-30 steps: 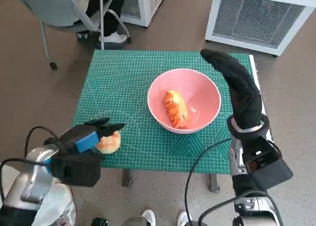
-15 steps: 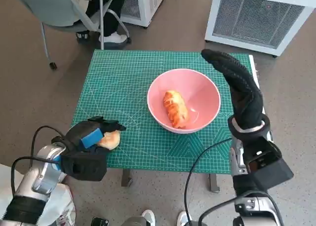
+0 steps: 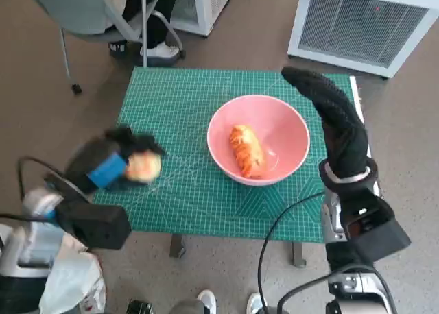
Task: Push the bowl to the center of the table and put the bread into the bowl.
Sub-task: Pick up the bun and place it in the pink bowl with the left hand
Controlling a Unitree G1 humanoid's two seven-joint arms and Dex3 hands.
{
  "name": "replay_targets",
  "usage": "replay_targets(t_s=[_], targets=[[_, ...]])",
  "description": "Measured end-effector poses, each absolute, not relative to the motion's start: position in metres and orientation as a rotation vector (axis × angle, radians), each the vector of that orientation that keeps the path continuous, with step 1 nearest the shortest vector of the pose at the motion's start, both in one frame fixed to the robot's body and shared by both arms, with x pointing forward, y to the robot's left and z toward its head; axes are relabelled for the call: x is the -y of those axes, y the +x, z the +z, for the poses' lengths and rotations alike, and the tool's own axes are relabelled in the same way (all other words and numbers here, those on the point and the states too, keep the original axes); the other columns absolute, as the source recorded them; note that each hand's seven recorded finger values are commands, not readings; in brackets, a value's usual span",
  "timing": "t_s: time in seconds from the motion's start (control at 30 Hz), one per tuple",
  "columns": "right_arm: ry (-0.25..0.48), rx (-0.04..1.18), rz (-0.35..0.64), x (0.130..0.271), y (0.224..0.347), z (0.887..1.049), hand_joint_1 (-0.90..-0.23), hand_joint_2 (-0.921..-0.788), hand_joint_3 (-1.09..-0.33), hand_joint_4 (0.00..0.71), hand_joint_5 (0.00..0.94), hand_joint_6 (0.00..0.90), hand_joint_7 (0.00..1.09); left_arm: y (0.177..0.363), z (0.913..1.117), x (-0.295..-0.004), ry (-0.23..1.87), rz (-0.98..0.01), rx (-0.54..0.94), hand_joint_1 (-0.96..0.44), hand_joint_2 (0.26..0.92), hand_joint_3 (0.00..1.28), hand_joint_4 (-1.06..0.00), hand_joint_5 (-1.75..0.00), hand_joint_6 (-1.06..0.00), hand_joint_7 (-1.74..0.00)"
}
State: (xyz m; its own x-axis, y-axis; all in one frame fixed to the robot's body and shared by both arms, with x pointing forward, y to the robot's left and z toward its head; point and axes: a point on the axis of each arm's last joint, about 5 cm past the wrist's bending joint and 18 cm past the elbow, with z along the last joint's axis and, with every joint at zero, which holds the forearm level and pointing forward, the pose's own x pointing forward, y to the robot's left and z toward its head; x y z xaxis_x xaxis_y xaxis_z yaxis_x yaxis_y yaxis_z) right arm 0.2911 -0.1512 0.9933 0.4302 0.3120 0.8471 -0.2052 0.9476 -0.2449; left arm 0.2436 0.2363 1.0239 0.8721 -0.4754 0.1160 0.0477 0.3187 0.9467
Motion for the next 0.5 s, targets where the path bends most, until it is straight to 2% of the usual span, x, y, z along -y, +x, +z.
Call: replay_targets(t_s=[0.27,0.5], targets=[[-0.113,1.07,0.339,0.15,0.292,0.992,-0.562,-0.921,-0.836,0.234,0.221,-0.001,0.76,0.259,1.06,-0.2,1.134,-0.317,0.654,0.0,0.921,0.13,-0.59,-1.2,-0.58,-1.28],[-0.111,1.072,0.347,0.15,0.292,0.993,-0.569,-0.921,-0.835,0.227,0.234,-0.001,0.75,0.277,1.078,-0.162,1.105,-0.372,0.793,0.0,0.92,0.1,-0.63,-1.15,-0.62,-1.26]])
